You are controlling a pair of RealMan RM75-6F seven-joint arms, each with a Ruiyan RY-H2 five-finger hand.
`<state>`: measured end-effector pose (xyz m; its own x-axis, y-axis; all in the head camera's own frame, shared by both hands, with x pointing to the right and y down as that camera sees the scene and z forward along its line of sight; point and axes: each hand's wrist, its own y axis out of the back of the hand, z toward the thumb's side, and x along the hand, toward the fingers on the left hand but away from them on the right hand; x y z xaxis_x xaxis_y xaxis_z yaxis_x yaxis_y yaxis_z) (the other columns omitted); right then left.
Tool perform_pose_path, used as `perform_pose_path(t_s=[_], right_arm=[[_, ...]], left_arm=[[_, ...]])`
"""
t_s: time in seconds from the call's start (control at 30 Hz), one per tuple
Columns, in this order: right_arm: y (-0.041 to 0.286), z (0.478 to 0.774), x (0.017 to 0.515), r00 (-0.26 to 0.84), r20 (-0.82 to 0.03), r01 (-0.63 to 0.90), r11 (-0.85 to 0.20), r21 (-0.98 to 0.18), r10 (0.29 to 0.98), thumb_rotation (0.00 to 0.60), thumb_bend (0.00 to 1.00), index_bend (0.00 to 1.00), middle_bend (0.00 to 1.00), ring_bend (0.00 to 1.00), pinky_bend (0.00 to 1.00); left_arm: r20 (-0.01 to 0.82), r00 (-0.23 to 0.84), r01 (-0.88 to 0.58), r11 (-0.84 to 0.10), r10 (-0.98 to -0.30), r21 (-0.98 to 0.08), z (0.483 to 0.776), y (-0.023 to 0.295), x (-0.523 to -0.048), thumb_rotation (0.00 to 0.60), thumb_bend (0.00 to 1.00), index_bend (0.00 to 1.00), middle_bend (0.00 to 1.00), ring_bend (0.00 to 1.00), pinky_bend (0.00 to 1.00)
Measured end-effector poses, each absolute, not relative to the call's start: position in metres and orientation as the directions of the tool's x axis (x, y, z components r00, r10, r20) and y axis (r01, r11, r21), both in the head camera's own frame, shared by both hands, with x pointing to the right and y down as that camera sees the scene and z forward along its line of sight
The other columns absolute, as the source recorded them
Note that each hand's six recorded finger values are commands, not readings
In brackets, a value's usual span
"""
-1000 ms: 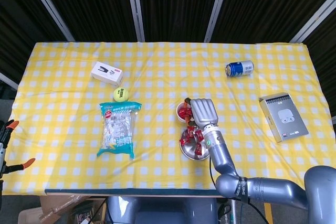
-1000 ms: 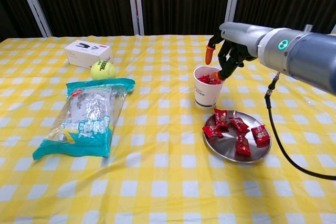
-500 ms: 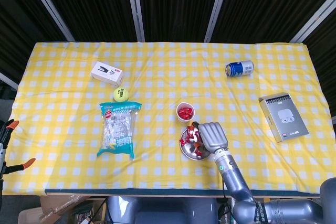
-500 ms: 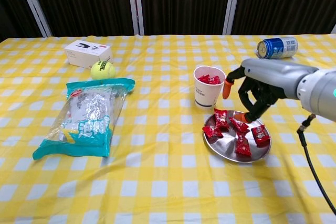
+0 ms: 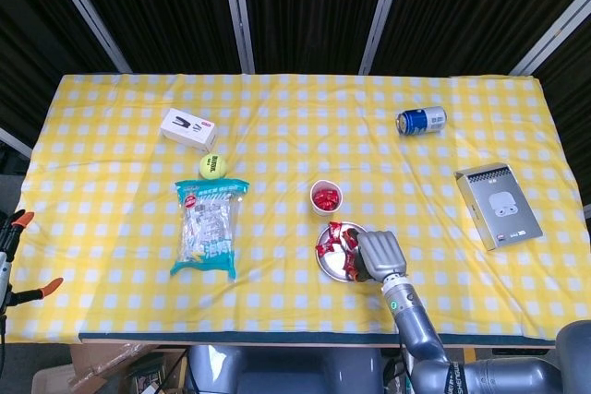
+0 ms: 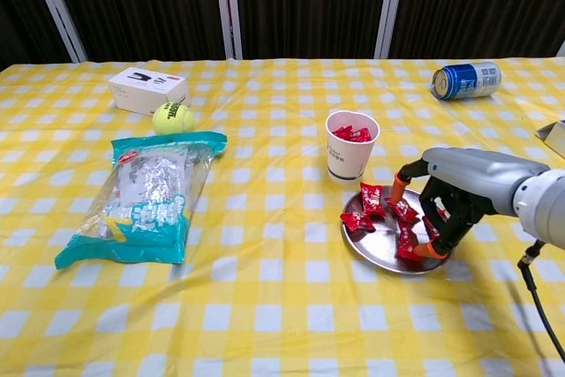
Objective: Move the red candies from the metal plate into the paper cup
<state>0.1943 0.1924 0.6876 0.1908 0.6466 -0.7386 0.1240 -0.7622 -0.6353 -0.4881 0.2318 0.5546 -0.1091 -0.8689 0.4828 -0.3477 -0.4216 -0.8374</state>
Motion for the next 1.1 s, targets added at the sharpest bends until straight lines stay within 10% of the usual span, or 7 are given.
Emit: perform_pose_path(t_s=[0.57,1.1], right_arm=[[0.195,0.71,0.196,0.17,-0.766,0.156,-0.784,-0.601,0.62,0.6,0.28,0.42,0.7,0.76,1.0],[0.194,0.715,0.187,0.184,-0.752,0.188,-0.774,-0.605,0.633,0.6,0.64,0.57,0.7,0.79,1.0]], left_arm=[[0.488,-0.112,-0.348,-0.426,-0.866,-0.835,0.556,0.232,-0.491,0.6,0.01,0.0,0.0,0.0,0.0],[0.492,-0.11,-0.353,-0.428,-0.864,-0.832,0.556,0.232,-0.491,0.6,0.01,0.0,0.0,0.0,0.0]])
